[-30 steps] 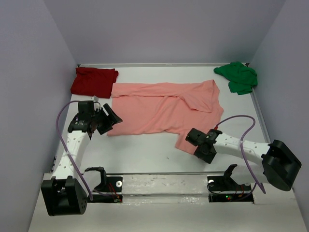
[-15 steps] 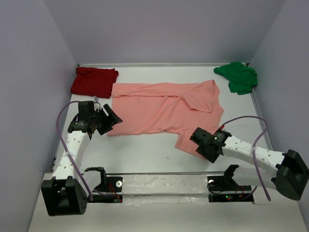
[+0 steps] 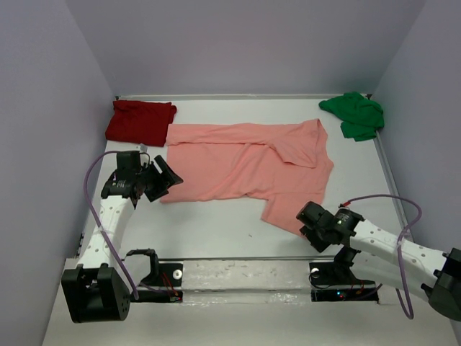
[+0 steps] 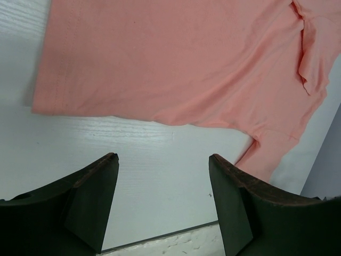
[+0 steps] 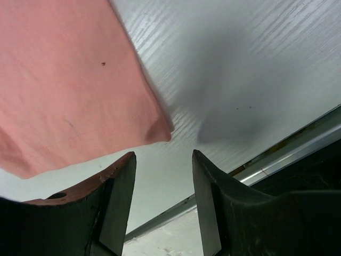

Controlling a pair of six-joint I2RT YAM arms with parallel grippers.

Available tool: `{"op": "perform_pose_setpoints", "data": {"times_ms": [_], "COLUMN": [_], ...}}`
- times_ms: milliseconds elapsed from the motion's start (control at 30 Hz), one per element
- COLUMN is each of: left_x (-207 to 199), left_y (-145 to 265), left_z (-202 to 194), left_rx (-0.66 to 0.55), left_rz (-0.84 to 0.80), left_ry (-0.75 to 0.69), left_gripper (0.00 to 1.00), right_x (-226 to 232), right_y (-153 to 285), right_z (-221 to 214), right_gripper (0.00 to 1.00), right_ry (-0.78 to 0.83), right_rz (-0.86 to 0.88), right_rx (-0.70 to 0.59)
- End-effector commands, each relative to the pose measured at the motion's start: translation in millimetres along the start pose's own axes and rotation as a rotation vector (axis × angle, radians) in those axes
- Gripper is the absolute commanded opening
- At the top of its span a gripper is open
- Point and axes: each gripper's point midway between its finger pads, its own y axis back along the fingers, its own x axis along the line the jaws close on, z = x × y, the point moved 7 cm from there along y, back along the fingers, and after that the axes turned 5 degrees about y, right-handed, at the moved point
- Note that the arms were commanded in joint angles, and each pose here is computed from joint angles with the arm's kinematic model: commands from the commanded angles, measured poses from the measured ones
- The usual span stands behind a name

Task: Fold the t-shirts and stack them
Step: Grap the side of the flattened tshirt closest away from the robot with both arms

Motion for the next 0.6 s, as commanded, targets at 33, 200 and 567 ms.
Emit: {"op": "perform_pose_setpoints", "data": {"times_ms": [33, 200, 567], "left_x": [-4.6, -6.5, -5.5], "left_y": [8.4, 9.6, 8.0], "left_z": [-2.5, -1.4, -3.3], "left_rx": [-0.005, -0.005, 0.006], "left_rz": [-0.048, -0.055, -0.061], "left_ry": [-0.012, -0.018, -0.017], "left_gripper": [0.78, 0.78, 0.78], "right_x": [2.3, 8.6, 18.3], "right_y": [-11.4, -14.7, -17.9], "right_z": [-3.5, -4.3, 9.3], "right_gripper": [0.51, 0.51, 0.50], "right_ry": [-0.041, -0.004, 0.052], "right_rz": [-0.004, -0.040, -0.053], "right_rx": [0.000, -0.012, -0.071]}}
